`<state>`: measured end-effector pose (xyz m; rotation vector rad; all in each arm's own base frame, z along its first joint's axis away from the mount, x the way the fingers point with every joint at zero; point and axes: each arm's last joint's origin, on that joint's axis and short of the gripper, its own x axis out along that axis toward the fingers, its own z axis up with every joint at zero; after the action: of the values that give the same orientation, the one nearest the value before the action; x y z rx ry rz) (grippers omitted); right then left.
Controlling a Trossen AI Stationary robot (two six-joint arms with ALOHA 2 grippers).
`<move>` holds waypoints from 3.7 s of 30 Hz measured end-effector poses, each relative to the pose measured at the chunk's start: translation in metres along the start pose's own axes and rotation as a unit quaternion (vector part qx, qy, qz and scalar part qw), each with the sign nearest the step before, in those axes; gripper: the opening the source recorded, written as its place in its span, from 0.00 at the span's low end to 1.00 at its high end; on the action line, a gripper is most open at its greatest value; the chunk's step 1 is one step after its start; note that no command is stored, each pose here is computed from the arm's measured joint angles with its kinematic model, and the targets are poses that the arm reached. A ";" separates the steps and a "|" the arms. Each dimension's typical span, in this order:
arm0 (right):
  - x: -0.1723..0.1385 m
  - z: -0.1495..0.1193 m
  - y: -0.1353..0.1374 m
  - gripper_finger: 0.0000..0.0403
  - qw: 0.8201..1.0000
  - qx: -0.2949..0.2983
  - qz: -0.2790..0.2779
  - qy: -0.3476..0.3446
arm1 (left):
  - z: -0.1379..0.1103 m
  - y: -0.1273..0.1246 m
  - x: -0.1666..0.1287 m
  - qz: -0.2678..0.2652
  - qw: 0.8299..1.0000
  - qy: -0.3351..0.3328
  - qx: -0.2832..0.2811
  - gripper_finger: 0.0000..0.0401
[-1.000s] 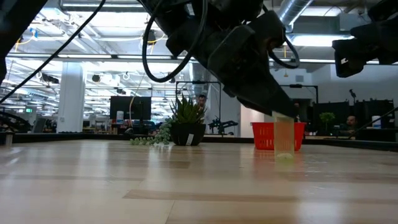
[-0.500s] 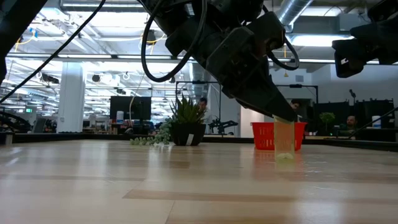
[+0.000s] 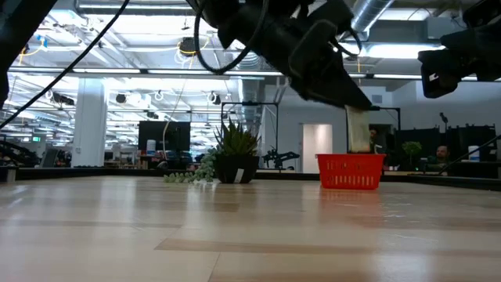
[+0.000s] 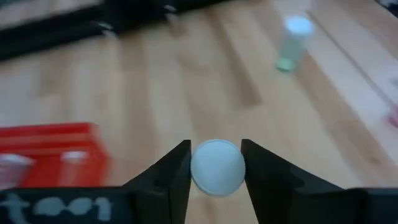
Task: Pick and place pill bottles into a basket
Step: Put the top yellow pill bottle into the red basket, then put the yellow pill bottle into the red basket
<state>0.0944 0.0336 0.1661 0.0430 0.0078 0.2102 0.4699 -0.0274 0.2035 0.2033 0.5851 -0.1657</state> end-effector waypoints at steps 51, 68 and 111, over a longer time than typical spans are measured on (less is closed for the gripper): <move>0.000 0.000 -0.001 0.39 1.000 -0.013 -0.014 -0.002 | -0.062 0.141 0.009 0.132 0.977 -0.025 -0.166 0.31; 0.000 0.000 -0.001 0.39 1.000 -0.012 -0.013 -0.002 | -0.062 0.141 0.008 0.126 0.978 -0.027 -0.164 0.31; 0.000 0.000 -0.001 0.39 1.000 -0.006 -0.012 -0.002 | 0.032 0.055 -0.049 0.030 0.994 -0.101 -0.001 0.47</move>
<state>0.0945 0.0328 0.1665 0.0320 0.0024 0.1854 0.4582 0.0231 0.2648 0.1994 0.3782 -0.1255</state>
